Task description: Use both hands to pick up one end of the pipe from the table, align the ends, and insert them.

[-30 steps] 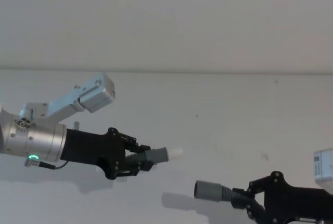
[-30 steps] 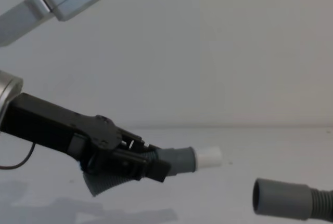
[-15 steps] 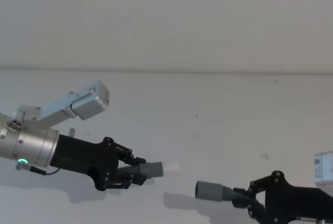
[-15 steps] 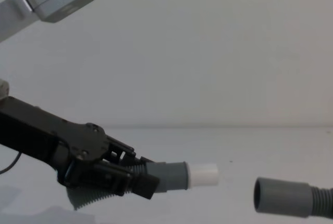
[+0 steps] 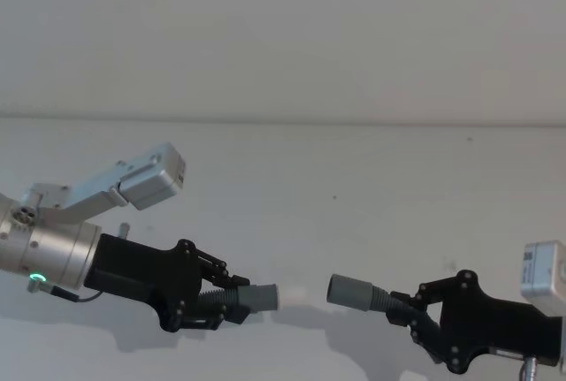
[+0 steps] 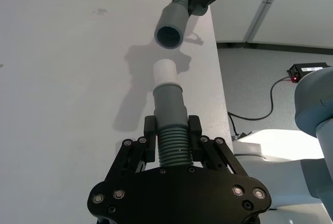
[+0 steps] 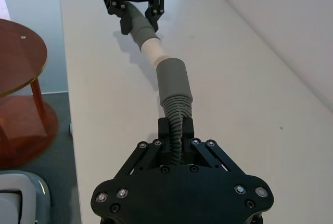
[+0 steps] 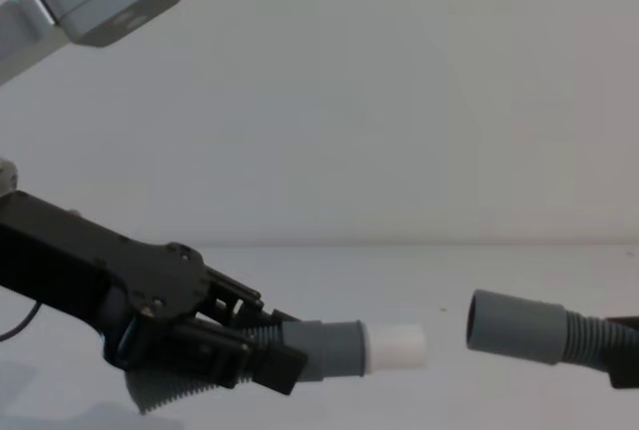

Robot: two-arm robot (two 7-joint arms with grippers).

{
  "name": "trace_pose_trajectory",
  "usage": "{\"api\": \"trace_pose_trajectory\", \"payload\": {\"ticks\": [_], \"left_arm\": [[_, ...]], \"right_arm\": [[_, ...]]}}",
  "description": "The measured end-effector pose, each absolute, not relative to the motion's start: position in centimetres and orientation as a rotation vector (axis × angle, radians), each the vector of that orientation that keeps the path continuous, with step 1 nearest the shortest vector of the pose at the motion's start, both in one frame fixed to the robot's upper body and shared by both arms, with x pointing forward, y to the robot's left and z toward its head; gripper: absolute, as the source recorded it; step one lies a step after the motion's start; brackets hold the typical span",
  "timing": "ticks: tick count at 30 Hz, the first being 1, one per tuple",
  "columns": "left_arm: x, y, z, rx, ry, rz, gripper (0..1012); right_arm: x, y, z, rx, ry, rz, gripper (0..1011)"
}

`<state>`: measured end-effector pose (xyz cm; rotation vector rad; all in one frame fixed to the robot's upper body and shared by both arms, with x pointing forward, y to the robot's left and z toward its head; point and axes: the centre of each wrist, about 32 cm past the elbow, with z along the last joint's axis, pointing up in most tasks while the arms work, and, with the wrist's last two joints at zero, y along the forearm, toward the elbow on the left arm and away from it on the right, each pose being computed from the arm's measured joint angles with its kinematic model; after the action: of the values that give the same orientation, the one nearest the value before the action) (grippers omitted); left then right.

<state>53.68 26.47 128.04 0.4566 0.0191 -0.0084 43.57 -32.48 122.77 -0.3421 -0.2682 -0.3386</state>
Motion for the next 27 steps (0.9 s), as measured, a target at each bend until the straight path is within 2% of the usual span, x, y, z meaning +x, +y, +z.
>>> {"api": "trace_pose_trajectory", "payload": {"ticks": [27], "left_arm": [[54.22, 26.41, 127.88, 0.457, 0.025, -0.025, 349]], "right_arm": [[44.2, -31.8, 122.72, -0.345, -0.267, -0.349, 116]]}}
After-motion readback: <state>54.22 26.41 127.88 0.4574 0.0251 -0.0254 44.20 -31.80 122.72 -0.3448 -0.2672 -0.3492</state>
